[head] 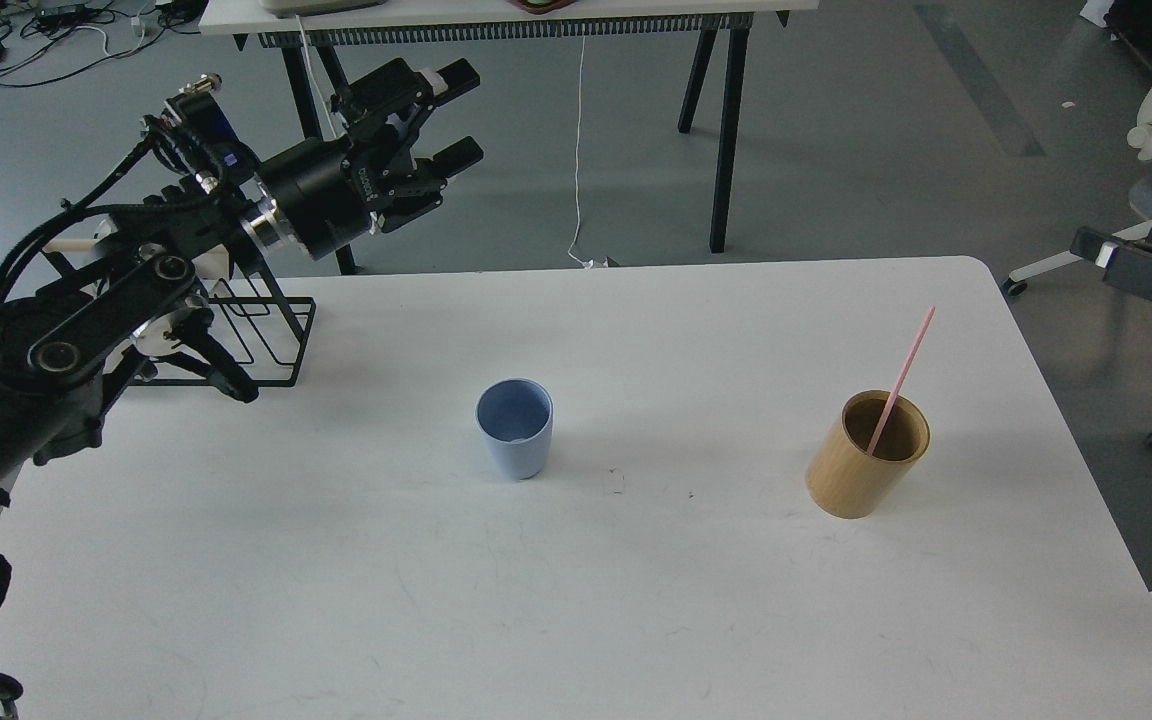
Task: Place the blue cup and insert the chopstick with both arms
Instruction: 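Reach the right gripper to the pink stick in the tan cup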
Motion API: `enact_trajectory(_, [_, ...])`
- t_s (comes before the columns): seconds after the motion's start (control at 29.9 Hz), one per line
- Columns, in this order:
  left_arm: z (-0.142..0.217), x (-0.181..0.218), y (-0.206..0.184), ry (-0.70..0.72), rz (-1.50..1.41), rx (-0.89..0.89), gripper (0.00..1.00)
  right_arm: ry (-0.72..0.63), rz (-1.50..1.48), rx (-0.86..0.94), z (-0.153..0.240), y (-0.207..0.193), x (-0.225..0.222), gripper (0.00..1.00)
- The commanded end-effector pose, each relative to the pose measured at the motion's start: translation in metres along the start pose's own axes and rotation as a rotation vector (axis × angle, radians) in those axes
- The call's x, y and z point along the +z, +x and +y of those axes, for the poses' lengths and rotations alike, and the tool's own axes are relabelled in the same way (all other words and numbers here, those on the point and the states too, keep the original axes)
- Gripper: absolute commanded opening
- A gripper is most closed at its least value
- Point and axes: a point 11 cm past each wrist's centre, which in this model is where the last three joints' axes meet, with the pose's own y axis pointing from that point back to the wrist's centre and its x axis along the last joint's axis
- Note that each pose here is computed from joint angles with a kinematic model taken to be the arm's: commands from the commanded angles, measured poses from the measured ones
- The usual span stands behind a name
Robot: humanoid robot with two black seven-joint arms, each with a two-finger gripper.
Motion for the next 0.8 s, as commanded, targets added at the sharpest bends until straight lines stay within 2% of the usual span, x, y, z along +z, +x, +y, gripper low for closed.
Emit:
enact_trajectory(0.0, [-0.002,-0.003,-0.004,0.003,0.001,-0.008,0.94,-0.002,0.011,-0.057,-0.001,-0.032,0.001,0.99])
enact_trajectory(0.3, [-0.001,0.0,-0.001,-0.004,0.002,0.0,0.94,0.098,-0.026,-0.119,-0.037,-0.085,-0.029,0.99])
enact_trajectory(0.77, [0.009,-0.015,-0.006,0.026,0.022,0.005,0.94,0.164,-0.068,-0.125,-0.072,-0.107,-0.055,0.98])
